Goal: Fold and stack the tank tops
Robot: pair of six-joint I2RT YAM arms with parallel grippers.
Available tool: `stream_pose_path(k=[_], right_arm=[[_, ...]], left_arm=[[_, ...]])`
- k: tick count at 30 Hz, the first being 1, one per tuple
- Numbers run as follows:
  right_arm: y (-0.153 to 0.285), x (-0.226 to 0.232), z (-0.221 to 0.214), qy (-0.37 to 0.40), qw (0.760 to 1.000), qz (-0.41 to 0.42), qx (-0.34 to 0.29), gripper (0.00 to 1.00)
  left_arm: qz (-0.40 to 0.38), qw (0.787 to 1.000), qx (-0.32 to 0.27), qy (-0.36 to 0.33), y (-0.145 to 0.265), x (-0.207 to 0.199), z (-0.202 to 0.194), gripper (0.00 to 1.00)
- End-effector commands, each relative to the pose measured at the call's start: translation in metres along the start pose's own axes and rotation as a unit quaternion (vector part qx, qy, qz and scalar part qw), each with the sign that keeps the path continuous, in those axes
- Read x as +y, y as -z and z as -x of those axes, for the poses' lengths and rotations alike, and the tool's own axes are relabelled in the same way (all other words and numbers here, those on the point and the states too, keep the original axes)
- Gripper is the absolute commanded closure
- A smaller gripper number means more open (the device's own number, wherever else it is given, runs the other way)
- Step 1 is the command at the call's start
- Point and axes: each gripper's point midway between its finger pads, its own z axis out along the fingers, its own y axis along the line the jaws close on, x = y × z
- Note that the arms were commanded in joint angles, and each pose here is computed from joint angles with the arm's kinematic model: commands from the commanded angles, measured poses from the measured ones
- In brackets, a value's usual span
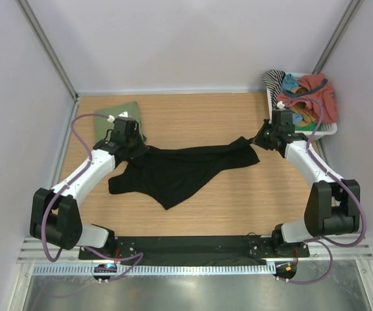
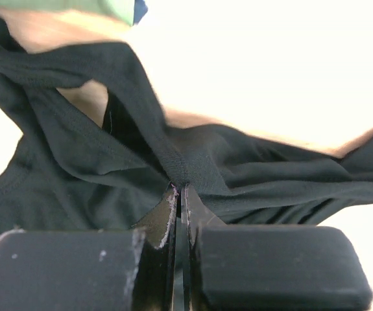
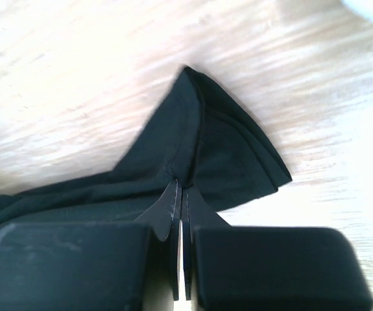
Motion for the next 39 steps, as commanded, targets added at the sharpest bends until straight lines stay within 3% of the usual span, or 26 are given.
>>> stream_pose_path(k=[1, 9, 11, 12, 15, 23, 28, 33, 39], right_arm=[[0.02, 0.013, 0.026, 0.007, 0.999, 0.008, -0.034, 0.99], [0.044, 0.035, 0.046, 0.006, 0.997, 0.041, -0.058, 0.99], [0.045, 0.035, 0.046, 0.005, 0.997, 0.043, -0.058, 0.99], [0.046, 0.037, 0.046, 0.005, 0.997, 0.046, -0.057, 0.99], [0.046, 0.037, 0.045, 0.005, 0.997, 0.047, -0.056, 0.99], [0.042, 0.036, 0.042, 0.004, 0.998, 0.047, -0.05, 0.99], [0.037, 0.034, 0.04, 0.004, 0.998, 0.045, -0.046, 0.99], [0.033, 0.033, 0.036, 0.002, 0.998, 0.046, -0.04, 0.99], [0.032, 0.033, 0.034, 0.001, 0.998, 0.048, -0.039, 0.99]], left_arm=[[-0.01, 0.999, -0.036, 0.008, 0.021, -0.012, 0.025, 1.0], [-0.013, 0.999, -0.036, 0.011, 0.025, -0.013, 0.025, 0.94], [-0.015, 0.999, -0.027, 0.01, 0.021, -0.014, 0.021, 0.87], [-0.017, 1.0, -0.024, 0.01, 0.019, -0.015, 0.02, 0.78], [-0.02, 1.0, -0.007, 0.011, 0.011, -0.016, 0.013, 0.7], [-0.024, 0.999, 0.028, 0.008, -0.008, -0.012, -0.015, 0.66], [-0.024, 0.999, 0.046, -0.01, -0.013, -0.011, -0.039, 0.7], [-0.03, 0.997, 0.066, -0.01, -0.024, -0.016, -0.048, 0.72], [0.006, 0.998, 0.064, -0.019, -0.044, -0.007, -0.047, 0.67]])
